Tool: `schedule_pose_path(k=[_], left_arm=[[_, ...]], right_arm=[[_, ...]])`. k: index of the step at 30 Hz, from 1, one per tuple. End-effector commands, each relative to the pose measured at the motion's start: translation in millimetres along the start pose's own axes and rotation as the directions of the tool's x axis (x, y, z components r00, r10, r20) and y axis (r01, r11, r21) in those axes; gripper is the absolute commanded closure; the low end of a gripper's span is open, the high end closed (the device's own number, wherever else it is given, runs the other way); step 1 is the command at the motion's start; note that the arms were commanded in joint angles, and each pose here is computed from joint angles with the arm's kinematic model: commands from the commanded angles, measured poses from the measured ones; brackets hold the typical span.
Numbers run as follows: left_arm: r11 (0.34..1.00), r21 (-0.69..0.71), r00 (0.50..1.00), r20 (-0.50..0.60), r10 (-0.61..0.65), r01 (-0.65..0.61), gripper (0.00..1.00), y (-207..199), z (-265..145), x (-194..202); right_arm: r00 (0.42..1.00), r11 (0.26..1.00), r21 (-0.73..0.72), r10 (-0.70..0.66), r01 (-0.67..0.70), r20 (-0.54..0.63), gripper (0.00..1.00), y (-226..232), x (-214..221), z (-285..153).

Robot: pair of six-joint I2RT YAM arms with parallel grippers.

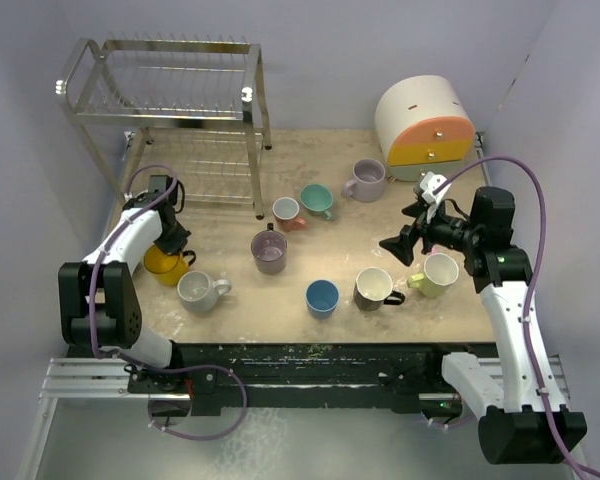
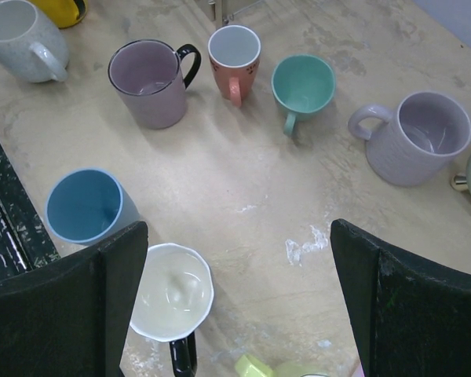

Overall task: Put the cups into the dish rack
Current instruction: Move the cup to the center of the board.

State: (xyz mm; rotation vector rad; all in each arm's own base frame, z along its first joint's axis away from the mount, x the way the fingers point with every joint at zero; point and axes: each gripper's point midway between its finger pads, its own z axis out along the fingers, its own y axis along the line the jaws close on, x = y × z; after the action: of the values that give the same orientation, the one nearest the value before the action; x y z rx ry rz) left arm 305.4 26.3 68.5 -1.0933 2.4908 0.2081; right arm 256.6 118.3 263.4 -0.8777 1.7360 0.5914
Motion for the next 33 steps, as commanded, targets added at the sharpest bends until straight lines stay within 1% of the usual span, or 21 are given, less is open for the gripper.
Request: schedule_pose_path(k=[1,2,4,5,7,12,15,17,18,22,24,26,28,29,30,31,33], left_arm=[[0.985,0.151,0.995,0.069,0.075,-0.084,0.97,-25,-9,-17],[0.977,0.176,0.991,0.083,0.103,-0.116,1.00,-28,-10,-18],[0.949,0.249,0.978,0.127,0.166,-0.193,1.00,-40,-15,-23],[0.920,0.291,0.962,0.159,0.222,-0.261,1.00,-47,-19,-24],[0.858,0.369,0.930,0.221,0.294,-0.358,1.00,-60,-28,-26],[0.681,0.467,0.823,0.387,0.415,-0.563,1.00,-89,-50,-31],[0.590,0.457,0.744,0.467,0.479,-0.666,1.00,-98,-59,-27],[0.527,0.434,0.681,0.505,0.529,-0.731,1.00,-103,-61,-22],[0.490,0.416,0.642,0.522,0.561,-0.766,1.00,-103,-60,-20],[0.366,0.369,0.518,0.548,0.657,-0.854,1.00,-108,-57,-3],[0.278,0.353,0.441,0.569,0.694,-0.893,1.00,-111,-59,8],[0.161,0.348,0.352,0.604,0.715,-0.924,1.00,-117,-63,23],[0.067,0.332,0.276,0.639,0.718,-0.941,1.00,-122,-68,34],[0.028,0.328,0.248,0.652,0.717,-0.944,1.00,-124,-69,39],[-0.002,0.330,0.230,0.661,0.715,-0.944,1.00,-126,-70,43],[-0.030,0.337,0.217,0.668,0.712,-0.941,1.00,-128,-71,46],[-0.062,0.353,0.204,0.667,0.716,-0.934,1.00,-129,-70,51]], right_arm=[[1.000,1.000,0.013,-0.009,0.009,0.027,0.00,0,-5,-1],[1.000,1.000,0.011,-0.006,0.006,0.026,0.00,0,-3,-1],[1.000,1.000,0.011,-0.003,0.003,0.026,0.00,0,-2,-1],[1.000,1.000,0.011,-0.003,0.003,0.026,0.00,0,-1,0],[1.000,1.000,0.011,-0.002,0.002,0.026,0.00,0,0,0],[1.000,1.000,0.011,-0.001,0.001,0.026,0.00,0,1,1],[1.000,1.000,0.014,-0.002,0.001,0.026,0.00,0,4,1],[1.000,1.000,0.015,-0.001,0.000,0.026,0.00,0,6,2],[1.000,1.000,0.014,0.001,-0.002,0.025,0.00,0,7,2],[1.000,1.000,0.014,0.004,-0.004,0.023,0.00,0,10,3],[1.000,1.000,0.014,0.003,-0.004,0.023,0.00,-1,10,4],[1.000,1.000,0.016,0.003,-0.003,0.021,0.00,-1,11,4],[1.000,1.000,0.014,0.006,-0.007,0.019,0.00,-2,14,5],[1.000,1.000,0.013,0.006,-0.006,0.019,0.00,-1,15,6],[1.000,1.000,0.012,0.007,-0.007,0.018,0.00,-2,16,6],[1.000,1.000,0.011,0.007,-0.007,0.016,0.00,-2,18,7],[1.000,1.000,0.011,0.006,-0.006,0.012,0.00,-2,21,8]])
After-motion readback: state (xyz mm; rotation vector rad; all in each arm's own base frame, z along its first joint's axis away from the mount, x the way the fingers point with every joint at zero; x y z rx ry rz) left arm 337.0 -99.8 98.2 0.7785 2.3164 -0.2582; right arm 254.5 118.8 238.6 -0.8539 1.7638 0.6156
